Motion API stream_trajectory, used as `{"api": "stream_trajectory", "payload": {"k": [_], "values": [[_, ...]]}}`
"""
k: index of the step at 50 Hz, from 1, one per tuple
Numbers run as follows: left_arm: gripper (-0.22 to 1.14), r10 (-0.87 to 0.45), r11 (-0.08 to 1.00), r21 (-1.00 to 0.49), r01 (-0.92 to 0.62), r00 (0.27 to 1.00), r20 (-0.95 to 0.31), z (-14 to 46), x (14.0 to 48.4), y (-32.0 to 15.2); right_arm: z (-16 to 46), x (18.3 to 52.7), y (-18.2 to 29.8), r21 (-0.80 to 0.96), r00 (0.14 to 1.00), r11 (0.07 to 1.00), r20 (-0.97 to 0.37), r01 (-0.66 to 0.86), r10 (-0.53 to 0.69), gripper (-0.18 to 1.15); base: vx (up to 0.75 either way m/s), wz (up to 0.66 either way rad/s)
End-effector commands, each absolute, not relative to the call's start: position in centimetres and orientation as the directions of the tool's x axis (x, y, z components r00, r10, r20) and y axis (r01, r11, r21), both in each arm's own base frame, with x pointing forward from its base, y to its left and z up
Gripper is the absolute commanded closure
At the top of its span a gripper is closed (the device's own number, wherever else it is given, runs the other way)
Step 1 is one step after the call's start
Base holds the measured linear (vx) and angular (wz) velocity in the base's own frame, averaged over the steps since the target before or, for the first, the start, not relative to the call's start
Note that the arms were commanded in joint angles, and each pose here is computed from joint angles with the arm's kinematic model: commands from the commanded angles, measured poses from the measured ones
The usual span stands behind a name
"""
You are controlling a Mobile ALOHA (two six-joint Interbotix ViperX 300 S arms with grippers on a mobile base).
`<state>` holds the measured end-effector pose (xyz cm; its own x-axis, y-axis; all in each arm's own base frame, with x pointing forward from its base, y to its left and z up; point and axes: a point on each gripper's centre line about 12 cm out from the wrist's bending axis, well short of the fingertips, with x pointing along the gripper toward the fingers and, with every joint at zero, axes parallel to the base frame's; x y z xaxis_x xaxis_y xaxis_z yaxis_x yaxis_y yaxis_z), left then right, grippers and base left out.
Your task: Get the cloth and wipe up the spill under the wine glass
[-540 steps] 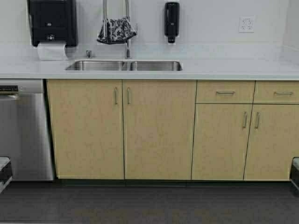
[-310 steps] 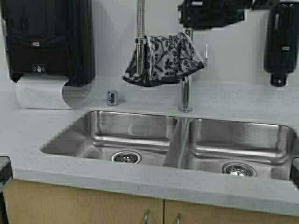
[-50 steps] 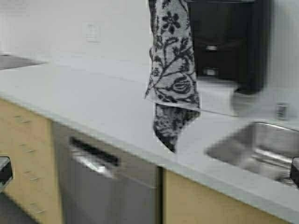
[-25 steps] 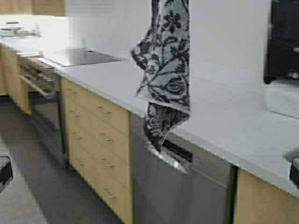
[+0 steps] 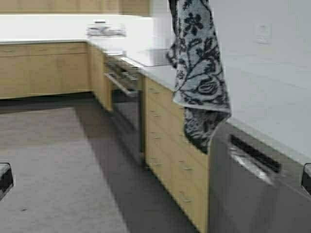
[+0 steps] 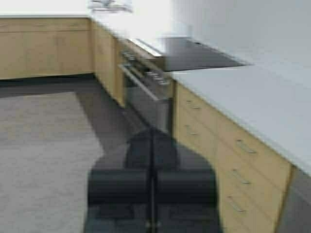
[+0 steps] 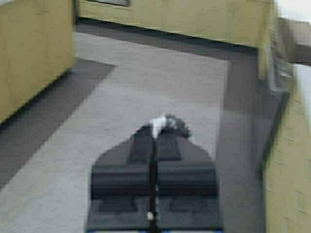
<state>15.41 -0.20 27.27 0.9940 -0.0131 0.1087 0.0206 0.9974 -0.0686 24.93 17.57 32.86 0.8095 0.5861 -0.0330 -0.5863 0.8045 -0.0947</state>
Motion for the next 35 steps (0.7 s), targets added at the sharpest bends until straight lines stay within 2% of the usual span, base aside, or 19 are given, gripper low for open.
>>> {"api": "stream_trajectory", "payload": {"k": [1,35], "values": [[0.89,-0.012,0.997,-0.070,0.020,0.994,0.112,27.66,15.65,-0.18,33.49,25.36,16.64,-0.095,0.828,0.825,0.002,-0.557,0.560,0.91,-0.07,0.51],[0.89,-0.011,0.997,-0.072,0.017,0.997,0.080,27.14,16.14,-0.18,33.70,25.67,16.49,-0.078,0.834,0.832,0.015,-0.549,0.551,0.91,-0.06,0.57]]}}
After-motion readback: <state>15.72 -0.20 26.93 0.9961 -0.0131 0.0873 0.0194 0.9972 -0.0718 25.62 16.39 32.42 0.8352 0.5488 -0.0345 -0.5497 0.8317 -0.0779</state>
